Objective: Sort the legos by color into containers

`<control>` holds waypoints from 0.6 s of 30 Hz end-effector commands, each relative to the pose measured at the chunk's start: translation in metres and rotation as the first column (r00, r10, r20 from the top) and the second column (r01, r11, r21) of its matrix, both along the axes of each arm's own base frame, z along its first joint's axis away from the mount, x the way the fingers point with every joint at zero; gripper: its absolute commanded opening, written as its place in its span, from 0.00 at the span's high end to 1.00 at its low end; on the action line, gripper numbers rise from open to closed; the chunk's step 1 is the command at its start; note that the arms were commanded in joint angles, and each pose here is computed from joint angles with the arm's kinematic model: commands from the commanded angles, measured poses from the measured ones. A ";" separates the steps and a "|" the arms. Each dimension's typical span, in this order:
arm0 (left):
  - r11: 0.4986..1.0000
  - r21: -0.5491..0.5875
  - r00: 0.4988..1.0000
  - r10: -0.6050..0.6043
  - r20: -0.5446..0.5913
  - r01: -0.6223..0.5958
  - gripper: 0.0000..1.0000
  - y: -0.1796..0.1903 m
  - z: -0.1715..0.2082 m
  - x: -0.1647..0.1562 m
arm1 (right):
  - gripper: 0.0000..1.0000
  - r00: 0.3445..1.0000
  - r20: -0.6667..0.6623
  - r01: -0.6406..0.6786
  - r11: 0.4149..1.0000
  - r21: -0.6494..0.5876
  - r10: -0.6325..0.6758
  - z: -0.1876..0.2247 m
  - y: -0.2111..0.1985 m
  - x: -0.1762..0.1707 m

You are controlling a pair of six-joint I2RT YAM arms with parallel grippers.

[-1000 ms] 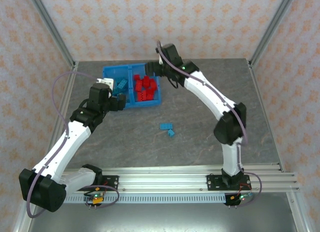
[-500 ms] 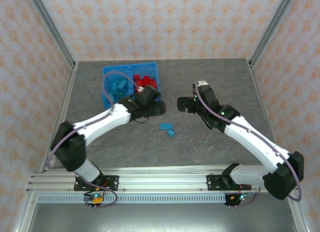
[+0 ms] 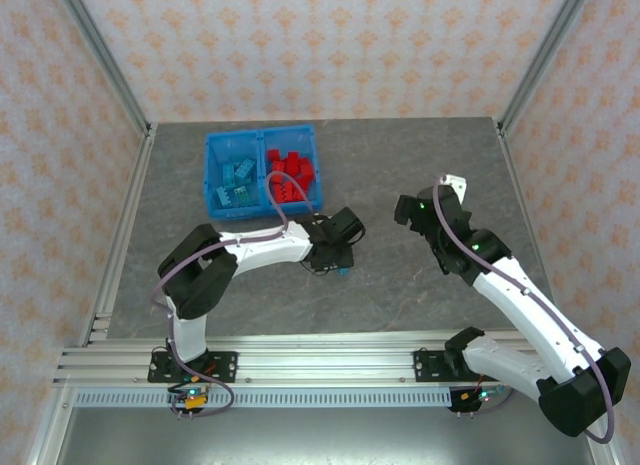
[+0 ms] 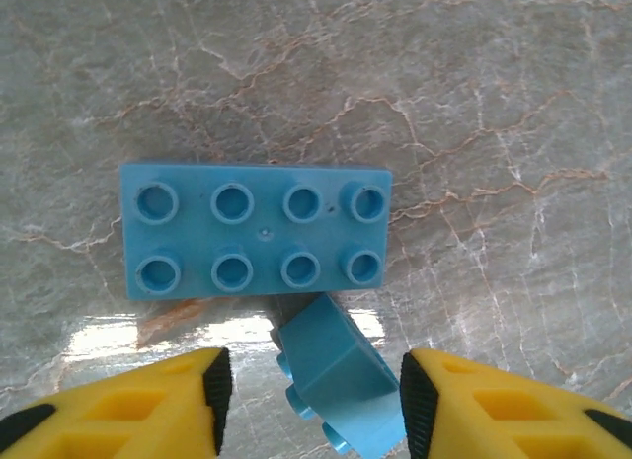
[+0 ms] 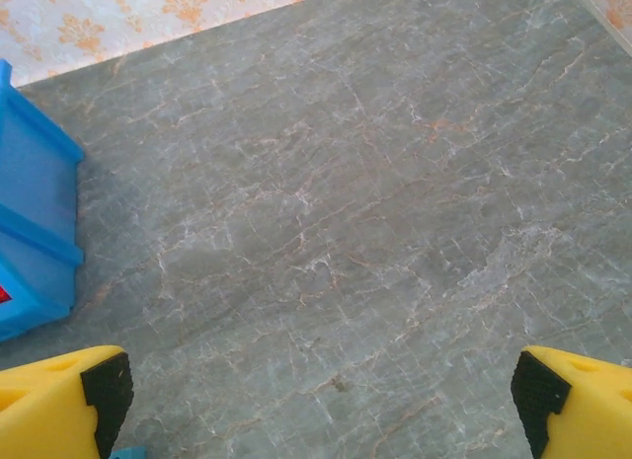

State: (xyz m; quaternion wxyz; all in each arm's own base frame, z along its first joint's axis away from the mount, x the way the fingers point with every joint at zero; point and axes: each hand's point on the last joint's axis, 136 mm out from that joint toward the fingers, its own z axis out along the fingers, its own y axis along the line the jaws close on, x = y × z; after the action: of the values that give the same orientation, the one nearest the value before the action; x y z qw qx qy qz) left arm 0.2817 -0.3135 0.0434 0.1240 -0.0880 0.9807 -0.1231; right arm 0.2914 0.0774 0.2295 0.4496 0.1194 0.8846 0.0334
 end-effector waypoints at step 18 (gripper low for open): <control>0.980 0.165 0.988 -0.089 -0.124 0.109 0.72 0.034 -0.035 -0.033 | 0.01 0.908 -0.351 -0.203 0.973 0.111 0.229 -0.039 0.027 -0.061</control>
State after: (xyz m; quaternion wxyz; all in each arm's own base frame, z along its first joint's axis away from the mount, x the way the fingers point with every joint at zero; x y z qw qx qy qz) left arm 0.2797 -0.3194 0.0309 0.1107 -0.0628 0.9840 -0.1246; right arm 0.2482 0.0949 0.1953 0.3204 0.0640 0.9427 0.0683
